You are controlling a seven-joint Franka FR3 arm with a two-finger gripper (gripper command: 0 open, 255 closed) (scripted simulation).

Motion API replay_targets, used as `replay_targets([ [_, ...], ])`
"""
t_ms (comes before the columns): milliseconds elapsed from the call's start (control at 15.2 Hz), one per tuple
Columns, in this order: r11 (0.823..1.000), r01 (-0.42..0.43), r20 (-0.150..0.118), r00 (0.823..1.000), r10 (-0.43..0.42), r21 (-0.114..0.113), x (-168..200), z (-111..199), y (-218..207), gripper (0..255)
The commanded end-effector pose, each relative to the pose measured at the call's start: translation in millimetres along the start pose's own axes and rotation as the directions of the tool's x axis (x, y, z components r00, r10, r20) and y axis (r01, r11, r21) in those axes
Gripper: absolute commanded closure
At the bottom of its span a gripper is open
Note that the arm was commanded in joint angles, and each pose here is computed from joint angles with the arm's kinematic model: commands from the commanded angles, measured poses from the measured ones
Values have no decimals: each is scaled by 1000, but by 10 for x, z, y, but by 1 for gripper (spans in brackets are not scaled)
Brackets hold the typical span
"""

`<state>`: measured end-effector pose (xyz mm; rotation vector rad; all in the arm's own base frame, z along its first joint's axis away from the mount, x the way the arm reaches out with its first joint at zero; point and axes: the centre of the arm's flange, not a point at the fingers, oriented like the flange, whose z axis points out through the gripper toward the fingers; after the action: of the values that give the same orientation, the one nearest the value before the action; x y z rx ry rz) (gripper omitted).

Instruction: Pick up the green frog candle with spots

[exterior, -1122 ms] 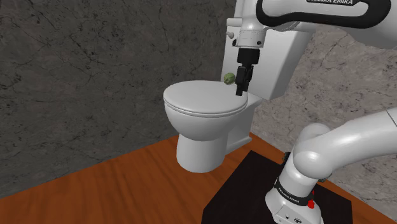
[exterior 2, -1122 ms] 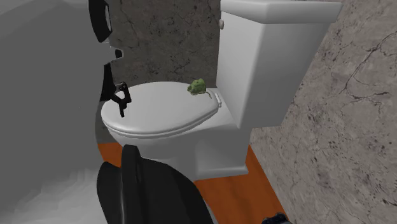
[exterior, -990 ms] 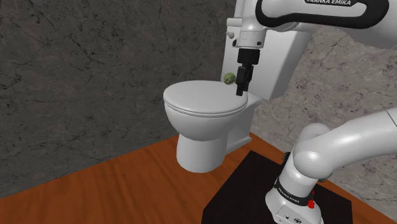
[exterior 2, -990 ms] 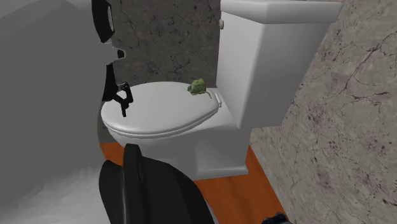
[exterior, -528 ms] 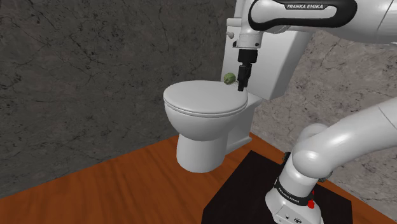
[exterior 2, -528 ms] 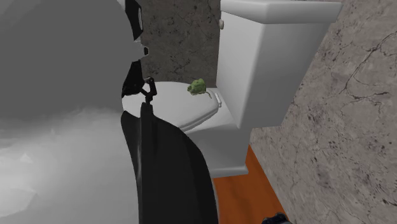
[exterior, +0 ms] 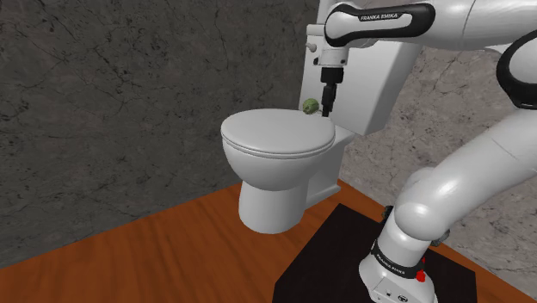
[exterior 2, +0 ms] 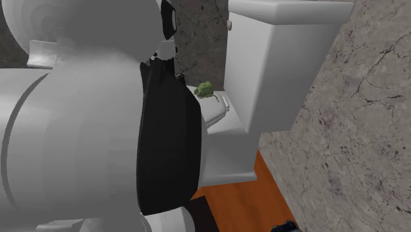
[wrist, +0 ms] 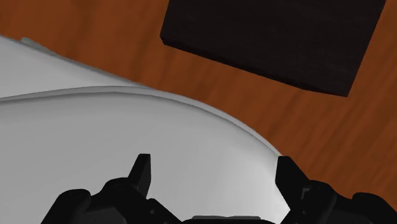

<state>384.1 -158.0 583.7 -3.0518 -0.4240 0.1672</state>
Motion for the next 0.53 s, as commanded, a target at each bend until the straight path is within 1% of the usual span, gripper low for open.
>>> replay_targets([
  [0,1000,14,7,1000,-14,-8,53,28,274,0],
  [462,998,59,26,998,-58,-30,287,34,1138,0],
])
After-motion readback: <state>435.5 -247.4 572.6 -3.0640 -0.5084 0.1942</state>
